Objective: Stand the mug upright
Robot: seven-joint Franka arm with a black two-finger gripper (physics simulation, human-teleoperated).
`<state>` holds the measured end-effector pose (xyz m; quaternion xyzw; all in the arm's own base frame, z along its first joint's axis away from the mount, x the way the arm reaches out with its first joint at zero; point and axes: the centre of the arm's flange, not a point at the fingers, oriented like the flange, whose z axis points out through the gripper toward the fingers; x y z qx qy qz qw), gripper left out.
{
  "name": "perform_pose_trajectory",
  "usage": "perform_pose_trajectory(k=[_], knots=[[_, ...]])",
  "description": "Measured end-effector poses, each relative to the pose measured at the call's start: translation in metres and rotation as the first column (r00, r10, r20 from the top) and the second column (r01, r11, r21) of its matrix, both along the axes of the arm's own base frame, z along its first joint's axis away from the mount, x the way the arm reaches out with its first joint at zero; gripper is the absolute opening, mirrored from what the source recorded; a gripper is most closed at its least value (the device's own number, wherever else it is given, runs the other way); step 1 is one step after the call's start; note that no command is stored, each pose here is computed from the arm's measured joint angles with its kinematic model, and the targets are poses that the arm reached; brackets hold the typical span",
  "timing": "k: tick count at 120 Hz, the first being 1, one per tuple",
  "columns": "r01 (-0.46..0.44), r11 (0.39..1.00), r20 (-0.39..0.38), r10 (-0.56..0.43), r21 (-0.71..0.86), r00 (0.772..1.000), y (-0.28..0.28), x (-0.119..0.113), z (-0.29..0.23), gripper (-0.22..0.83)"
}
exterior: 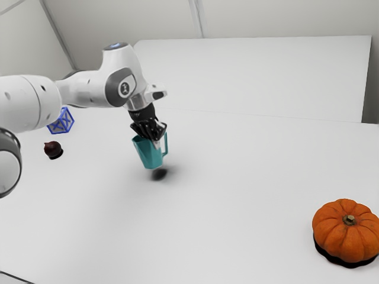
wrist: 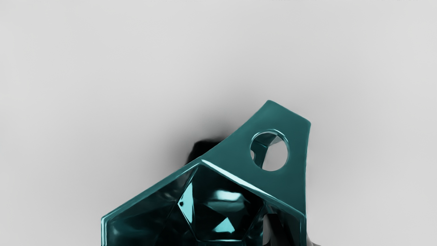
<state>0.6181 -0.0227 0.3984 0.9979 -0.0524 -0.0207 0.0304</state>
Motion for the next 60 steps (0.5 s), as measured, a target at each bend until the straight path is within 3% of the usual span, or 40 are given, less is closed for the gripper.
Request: perform_pose_trajectory(k=[28,60], knots=[[0.037,0.992,0.117,-0.051,0.117,0.992,-0.008,-0.012,-0.006,-0.17],[0.000,0.992,0.142,-0.019,0.128,0.990,-0.011,-0.019,-0.023,-0.17]])
